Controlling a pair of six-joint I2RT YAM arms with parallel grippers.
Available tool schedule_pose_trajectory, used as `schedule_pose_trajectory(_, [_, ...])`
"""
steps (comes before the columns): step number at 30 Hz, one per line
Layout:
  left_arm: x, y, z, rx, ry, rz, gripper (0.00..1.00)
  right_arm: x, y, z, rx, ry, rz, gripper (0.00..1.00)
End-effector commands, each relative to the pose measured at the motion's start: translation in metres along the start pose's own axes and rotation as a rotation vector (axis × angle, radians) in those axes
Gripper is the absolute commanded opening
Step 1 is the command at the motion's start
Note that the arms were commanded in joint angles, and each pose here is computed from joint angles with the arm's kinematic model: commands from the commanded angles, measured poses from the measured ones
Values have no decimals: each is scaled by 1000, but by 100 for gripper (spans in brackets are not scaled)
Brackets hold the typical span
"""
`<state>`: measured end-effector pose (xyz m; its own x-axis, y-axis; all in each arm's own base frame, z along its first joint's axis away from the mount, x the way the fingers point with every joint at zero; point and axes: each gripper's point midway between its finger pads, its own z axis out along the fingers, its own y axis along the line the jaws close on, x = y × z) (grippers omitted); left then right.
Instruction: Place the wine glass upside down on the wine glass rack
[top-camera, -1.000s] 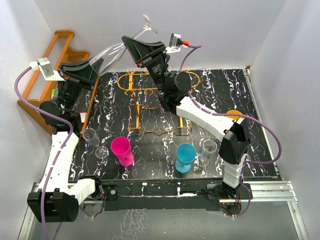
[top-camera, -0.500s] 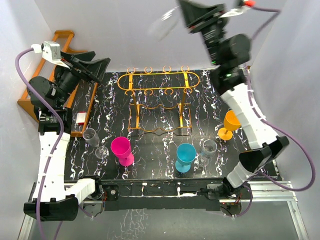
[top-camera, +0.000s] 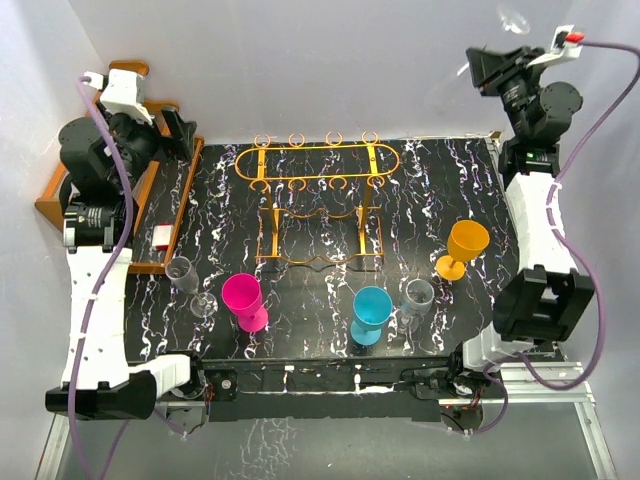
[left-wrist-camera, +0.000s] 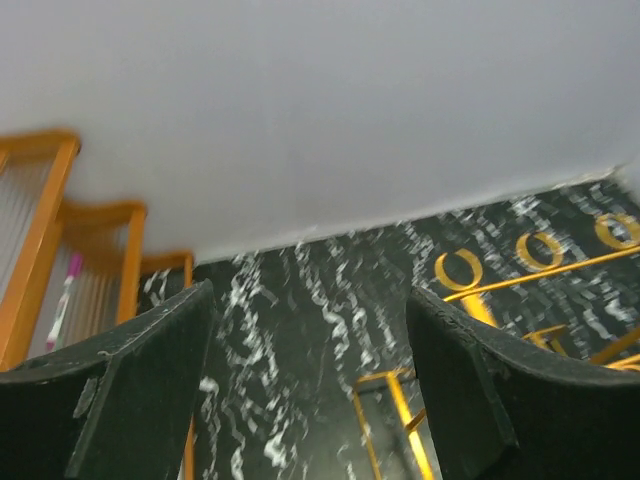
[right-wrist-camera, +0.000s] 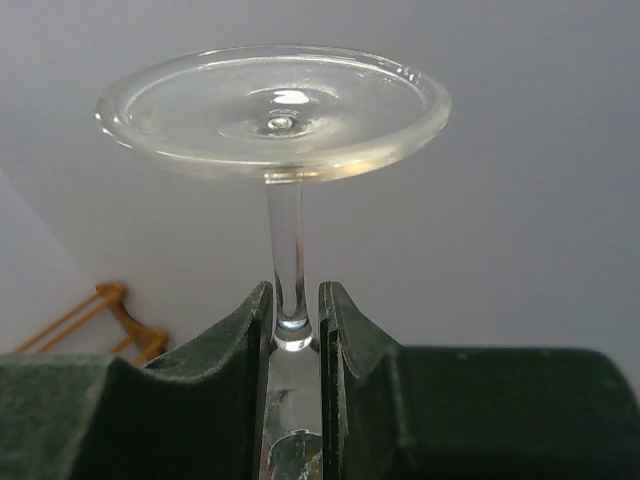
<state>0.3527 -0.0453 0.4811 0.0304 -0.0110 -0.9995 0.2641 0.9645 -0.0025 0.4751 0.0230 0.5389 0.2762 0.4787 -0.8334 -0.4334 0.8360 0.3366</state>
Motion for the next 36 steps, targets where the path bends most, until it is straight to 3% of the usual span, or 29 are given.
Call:
schedule_pose_trajectory(1, [31, 25, -7, -128, 119, 60, 75, 36, 17, -8, -264, 70, -74, 8])
schedule_pose_trajectory(4, [37, 27, -10, -139, 139, 68, 77, 70, 16, -10, -355, 194, -5, 8])
schedule_pose_trajectory(8, [53, 40, -18, -186, 248, 120, 81, 96, 13, -14, -428, 270, 70, 8])
schedule_pose_trajectory(14, [62, 59, -37, -282, 325, 202, 84, 116, 0, -17, -458, 279, -127, 8])
schedule_pose_trajectory(17, [62, 66, -45, -328, 316, 224, 85, 132, -12, -14, -374, 333, -121, 8])
schedule_pose_trajectory(25, [65, 65, -47, -313, 322, 193, 85, 159, -2, -23, -618, 283, -277, 8])
schedule_pose_trajectory(30, [69, 58, -44, -266, 335, 167, 84, 176, -3, -13, -662, 232, -226, 8])
schedule_pose_trajectory(36, [69, 57, -43, -248, 346, 158, 85, 217, 5, -5, -746, 288, -204, 8])
